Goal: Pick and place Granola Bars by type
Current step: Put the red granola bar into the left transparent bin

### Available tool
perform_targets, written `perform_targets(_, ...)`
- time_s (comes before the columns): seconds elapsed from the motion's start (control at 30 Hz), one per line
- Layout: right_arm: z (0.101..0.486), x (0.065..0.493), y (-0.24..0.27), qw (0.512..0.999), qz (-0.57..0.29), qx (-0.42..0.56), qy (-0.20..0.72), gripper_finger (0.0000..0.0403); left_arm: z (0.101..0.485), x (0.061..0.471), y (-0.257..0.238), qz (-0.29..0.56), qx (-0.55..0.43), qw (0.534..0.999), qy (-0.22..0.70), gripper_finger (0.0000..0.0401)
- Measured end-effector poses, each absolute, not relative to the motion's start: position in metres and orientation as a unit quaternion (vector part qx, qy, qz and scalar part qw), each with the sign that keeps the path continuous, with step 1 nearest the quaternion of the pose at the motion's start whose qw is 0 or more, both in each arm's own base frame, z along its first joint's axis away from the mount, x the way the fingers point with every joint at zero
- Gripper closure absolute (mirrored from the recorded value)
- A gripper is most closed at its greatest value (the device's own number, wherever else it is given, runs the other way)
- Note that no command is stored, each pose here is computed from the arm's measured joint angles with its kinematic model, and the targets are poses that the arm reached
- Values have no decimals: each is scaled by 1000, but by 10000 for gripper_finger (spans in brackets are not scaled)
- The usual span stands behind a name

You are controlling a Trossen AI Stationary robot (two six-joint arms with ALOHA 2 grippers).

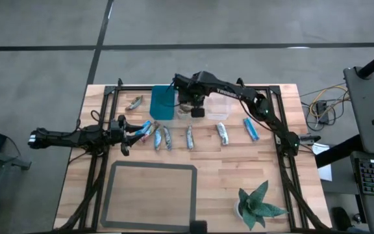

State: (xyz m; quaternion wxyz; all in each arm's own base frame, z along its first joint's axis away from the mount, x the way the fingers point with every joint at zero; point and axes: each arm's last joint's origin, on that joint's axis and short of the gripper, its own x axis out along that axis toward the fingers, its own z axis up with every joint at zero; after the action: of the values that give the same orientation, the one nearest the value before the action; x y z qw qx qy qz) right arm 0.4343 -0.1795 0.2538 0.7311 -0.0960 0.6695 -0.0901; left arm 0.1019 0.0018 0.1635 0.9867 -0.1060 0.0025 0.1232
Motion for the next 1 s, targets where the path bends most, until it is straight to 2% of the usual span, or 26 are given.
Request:
perform_targets(0.5, 242, 422, -240, 742, -101, -123, 651, 392, 164, 102, 2, 123, -106, 987, 2, 242)
perform_targets(1.0, 205, 430, -253, 731, -93, -109, 667, 392, 164, 102, 2, 123, -106, 987, 2, 242)
